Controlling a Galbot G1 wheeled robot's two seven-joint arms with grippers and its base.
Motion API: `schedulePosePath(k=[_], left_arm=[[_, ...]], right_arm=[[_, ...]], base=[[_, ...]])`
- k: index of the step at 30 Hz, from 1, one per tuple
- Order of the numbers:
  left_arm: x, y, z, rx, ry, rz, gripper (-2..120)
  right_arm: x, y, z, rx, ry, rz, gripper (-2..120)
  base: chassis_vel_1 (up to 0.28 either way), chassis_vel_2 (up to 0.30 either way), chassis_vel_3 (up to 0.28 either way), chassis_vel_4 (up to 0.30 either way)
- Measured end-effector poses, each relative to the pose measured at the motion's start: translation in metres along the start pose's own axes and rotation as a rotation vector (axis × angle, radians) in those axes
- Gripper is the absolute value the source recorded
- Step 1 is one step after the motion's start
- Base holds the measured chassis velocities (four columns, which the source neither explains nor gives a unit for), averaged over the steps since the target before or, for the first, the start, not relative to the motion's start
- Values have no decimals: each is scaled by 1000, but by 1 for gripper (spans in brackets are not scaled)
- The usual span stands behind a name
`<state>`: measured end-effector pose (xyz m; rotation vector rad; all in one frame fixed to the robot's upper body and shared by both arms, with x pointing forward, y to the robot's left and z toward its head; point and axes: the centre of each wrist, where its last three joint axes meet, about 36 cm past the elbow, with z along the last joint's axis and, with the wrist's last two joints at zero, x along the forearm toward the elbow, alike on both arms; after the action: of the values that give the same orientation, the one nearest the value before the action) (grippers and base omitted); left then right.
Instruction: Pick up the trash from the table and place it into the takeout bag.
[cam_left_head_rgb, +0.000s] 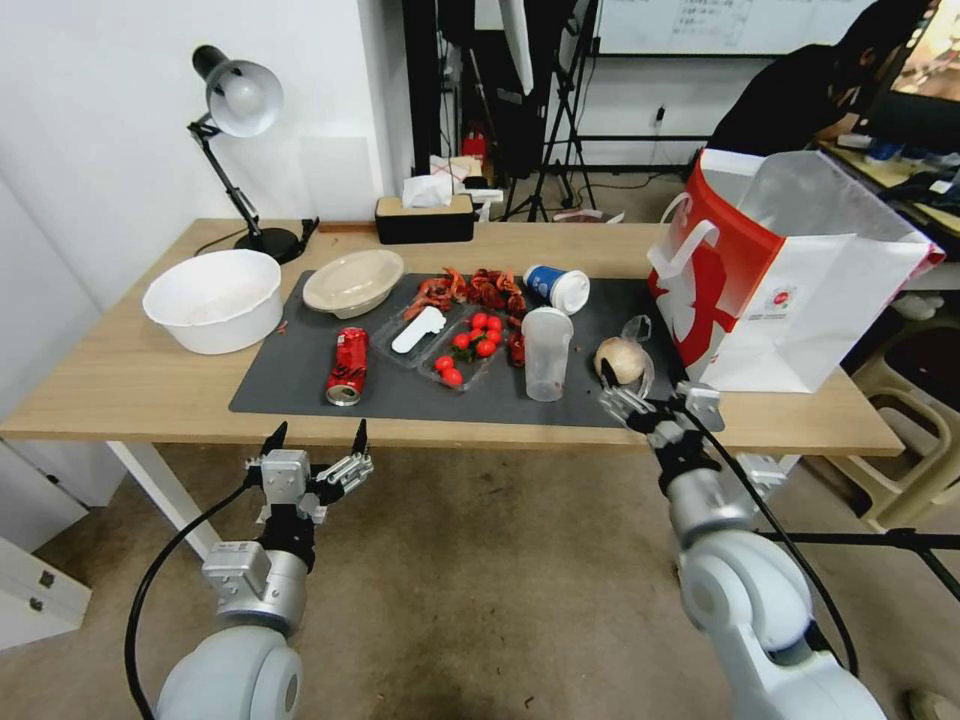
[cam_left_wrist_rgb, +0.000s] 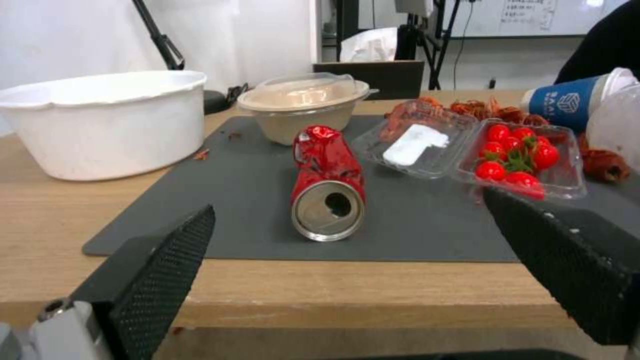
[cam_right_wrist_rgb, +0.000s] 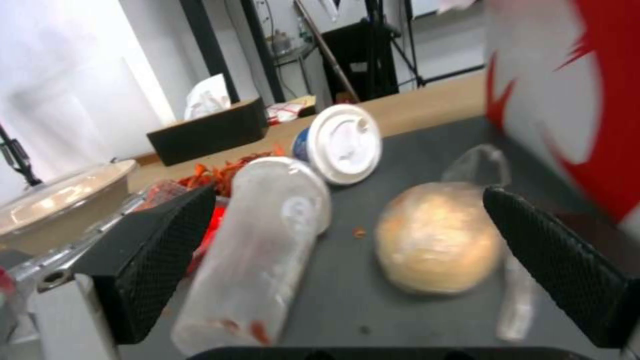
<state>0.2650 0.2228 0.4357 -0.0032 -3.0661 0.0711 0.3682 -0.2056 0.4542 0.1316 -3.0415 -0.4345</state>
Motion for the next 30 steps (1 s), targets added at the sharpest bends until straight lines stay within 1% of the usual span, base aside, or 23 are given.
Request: schedulePosePath(k=[1,4,5,8,9,12,14,16,21,30], left_arm=[[0,0,0,0,0,0,100],[1,0,2,-7,-3,-7,100],[1,0,2,-7,-3,-7,100],[2,1,3,-12,-6,-16,100],[2,1,3,-12,-6,-16,100],[2,2,6,-17,-9,-22,100],[2,2,6,-18,-9,-23,100],[2,2,8,-24,-10,-26,100],[2,1,11,-29,-11,-30,100],[1,1,15,-35,-15,-34,100]], right_arm=[[0,0,0,0,0,0,100],[-15,13,3,-29,34,-3,100],[-15,13,3,-29,34,-3,100],[-30,29,11,-40,64,10,100],[-30,29,11,-40,64,10,100],[-42,45,19,-44,101,35,100],[-44,47,19,-43,106,38,100],[-55,58,23,-32,126,51,100],[-64,68,25,-14,155,58,100],[-66,76,29,-5,200,67,100]], base=[[0,0,0,0],[0,0,0,0],[0,0,0,0],[0,0,0,0],[0,0,0,0],[0,0,0,0],[0,0,0,0],[0,0,0,0],[0,0,0,0],[0,0,0,0]])
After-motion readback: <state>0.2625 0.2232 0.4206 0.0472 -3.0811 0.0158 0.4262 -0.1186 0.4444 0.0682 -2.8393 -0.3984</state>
